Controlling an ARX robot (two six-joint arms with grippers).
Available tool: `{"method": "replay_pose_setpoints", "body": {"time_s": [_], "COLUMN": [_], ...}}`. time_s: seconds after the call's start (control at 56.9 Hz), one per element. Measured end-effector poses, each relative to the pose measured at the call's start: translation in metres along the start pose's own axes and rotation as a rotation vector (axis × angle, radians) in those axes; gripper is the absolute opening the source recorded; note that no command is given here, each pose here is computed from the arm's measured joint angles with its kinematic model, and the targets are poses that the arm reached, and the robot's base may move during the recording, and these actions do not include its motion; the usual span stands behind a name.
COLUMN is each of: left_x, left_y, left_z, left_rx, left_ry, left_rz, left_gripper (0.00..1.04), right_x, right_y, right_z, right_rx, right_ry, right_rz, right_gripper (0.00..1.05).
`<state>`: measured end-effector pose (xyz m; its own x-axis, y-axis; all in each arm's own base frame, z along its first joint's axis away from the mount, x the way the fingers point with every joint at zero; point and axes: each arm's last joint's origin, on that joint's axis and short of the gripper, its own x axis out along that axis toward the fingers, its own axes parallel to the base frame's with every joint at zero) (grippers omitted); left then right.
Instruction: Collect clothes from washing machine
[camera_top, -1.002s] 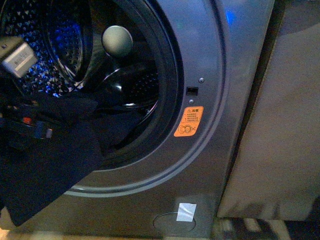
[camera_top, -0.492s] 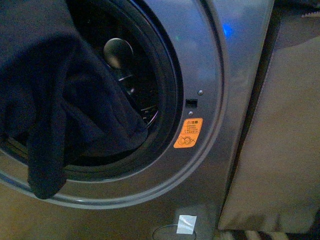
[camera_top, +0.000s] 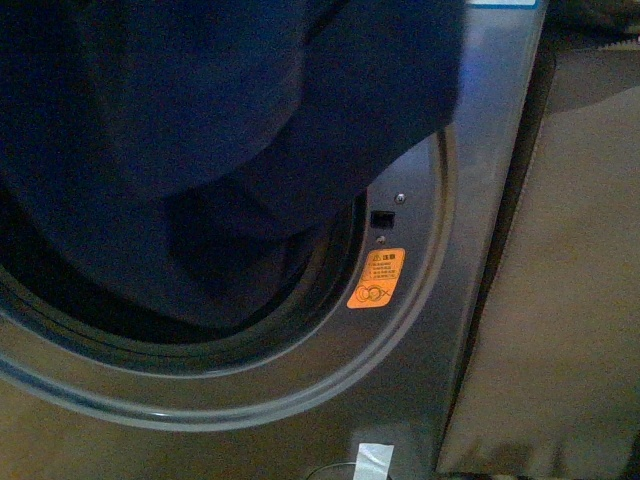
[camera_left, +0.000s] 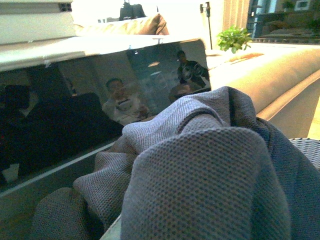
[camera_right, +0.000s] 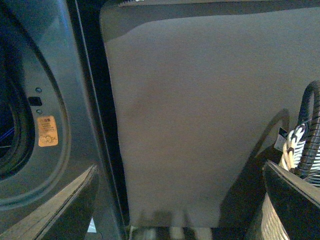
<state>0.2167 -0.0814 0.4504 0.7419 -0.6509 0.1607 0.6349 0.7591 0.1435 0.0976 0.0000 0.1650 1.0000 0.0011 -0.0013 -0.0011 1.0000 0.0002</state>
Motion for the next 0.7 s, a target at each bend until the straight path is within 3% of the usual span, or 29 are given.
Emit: {"method": "replay_pose_setpoints", "body": {"time_s": [0.44,0.703], "left_x": [0.069,0.07], "left_y": [-0.041,-0.042], "left_z": [0.086,0.093], "left_rx": [-0.004,-0.002], "left_ry": [-0.114,-0.132], "left_rz": [-0.102,-0.101], "left_gripper": [0.17,0.17], "right_x": [0.0,0.0], "right_y": [0.0,0.0], "right_z": [0.0,0.0], "right_rx": [0.0,0.0], "right_ry": [0.0,0.0], "right_rz": [0.0,0.0], "right_gripper": [0.97,0.97]}}
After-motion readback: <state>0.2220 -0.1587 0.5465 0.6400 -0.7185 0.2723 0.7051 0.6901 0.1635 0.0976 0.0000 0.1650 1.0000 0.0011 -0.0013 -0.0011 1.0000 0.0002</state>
